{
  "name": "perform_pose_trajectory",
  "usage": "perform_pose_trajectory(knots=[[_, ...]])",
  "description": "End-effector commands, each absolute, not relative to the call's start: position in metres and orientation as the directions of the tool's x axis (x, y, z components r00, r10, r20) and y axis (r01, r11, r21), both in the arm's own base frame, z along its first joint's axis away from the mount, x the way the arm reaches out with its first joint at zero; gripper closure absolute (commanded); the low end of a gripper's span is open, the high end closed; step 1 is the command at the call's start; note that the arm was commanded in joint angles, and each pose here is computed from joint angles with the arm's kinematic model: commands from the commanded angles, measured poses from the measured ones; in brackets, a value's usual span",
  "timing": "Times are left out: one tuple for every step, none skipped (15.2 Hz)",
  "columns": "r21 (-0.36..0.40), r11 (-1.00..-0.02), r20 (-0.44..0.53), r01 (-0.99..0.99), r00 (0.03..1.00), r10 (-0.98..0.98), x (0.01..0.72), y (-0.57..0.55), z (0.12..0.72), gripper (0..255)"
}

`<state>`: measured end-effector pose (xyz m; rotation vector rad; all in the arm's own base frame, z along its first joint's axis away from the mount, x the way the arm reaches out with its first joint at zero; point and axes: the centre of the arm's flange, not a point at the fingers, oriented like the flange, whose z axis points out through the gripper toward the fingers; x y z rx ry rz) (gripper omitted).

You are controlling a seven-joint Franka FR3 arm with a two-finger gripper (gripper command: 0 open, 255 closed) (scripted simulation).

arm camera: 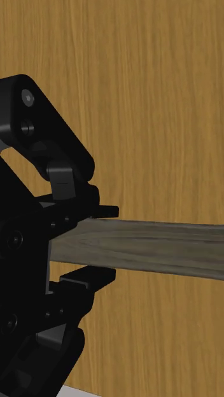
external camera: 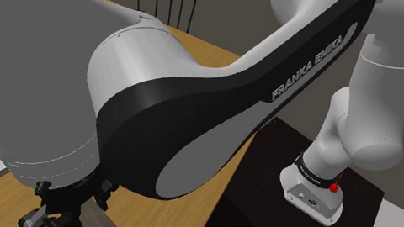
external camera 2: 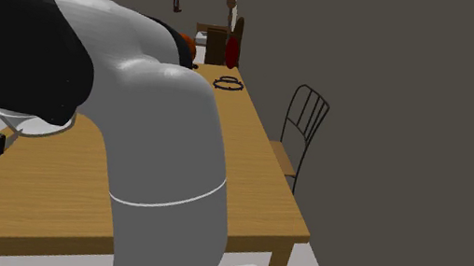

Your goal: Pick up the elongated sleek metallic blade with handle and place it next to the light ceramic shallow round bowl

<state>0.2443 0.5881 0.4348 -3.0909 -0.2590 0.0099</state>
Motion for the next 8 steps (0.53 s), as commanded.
perform_pose_trajectory(knots=[[-0.041, -0.985, -0.003, 0.166, 0.986, 0.167, 0.244, 0.588, 0.424, 255], [-0.041, -0.985, -0.003, 0.166, 0.986, 0.167, 0.244, 0.588, 0.419, 255], [-0.041, -0.985, -0.003, 0.166, 0.986, 0.167, 0.244, 0.588, 0.414, 255], [-0.041, -0.985, -0.003, 0.166, 0.986, 0.167, 0.244, 0.588, 0.414, 255], [-0.041, -0.985, -0.003, 0.166, 0.986, 0.167, 0.244, 0.588, 0.414, 255], [-0.041, -0.985, -0.003, 0.166, 0.986, 0.167, 0.244, 0.588, 0.414, 255], [-0.041, -0.985, -0.003, 0.166, 0.986, 0.167, 0.244, 0.588, 0.414, 255], [-0.041, -0.985, -0.003, 0.166, 0.986, 0.167, 0.244, 0.588, 0.414, 255]])
